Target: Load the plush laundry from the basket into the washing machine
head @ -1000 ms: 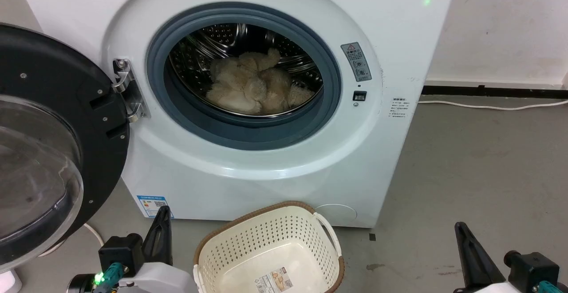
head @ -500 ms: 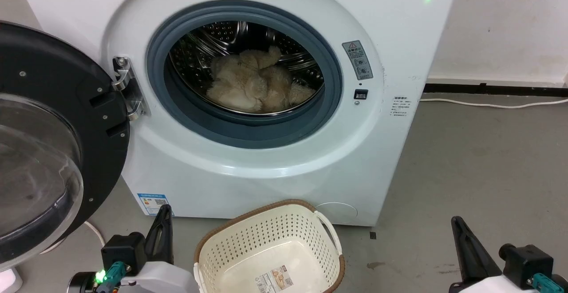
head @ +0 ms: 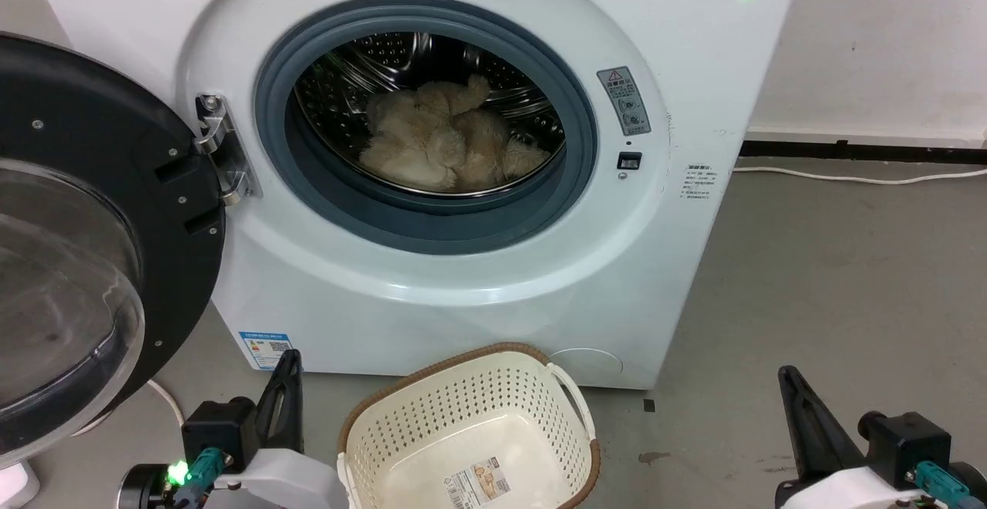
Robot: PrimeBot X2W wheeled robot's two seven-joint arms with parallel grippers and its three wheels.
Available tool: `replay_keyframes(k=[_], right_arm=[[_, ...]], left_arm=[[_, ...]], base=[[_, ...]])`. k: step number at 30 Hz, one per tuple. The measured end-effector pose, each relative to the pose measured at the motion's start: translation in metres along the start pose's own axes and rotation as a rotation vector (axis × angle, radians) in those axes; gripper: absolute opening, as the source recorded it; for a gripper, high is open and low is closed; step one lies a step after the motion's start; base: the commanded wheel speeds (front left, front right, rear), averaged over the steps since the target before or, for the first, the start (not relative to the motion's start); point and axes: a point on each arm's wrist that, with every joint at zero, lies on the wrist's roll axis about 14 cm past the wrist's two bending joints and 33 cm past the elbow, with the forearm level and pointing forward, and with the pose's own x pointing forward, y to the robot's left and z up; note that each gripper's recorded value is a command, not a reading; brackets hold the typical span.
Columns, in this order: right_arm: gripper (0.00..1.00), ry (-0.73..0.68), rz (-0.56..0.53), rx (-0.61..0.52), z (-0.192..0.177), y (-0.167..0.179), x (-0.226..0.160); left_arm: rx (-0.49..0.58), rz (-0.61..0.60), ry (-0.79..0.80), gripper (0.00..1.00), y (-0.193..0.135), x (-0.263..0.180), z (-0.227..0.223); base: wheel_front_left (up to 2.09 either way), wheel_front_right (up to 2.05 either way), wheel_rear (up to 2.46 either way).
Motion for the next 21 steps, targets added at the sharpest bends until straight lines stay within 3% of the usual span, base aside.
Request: replay_keyframes(k=[21], right_arm=[[0.0, 0.0, 0.018, -0.034, 0.0045, 0.0048, 0.0098]], left_arm=[[0.033, 0.003, 0.004, 0.0, 0.0016, 0.0031, -0.0003]], base=[[0.0, 0.0, 0.0]])
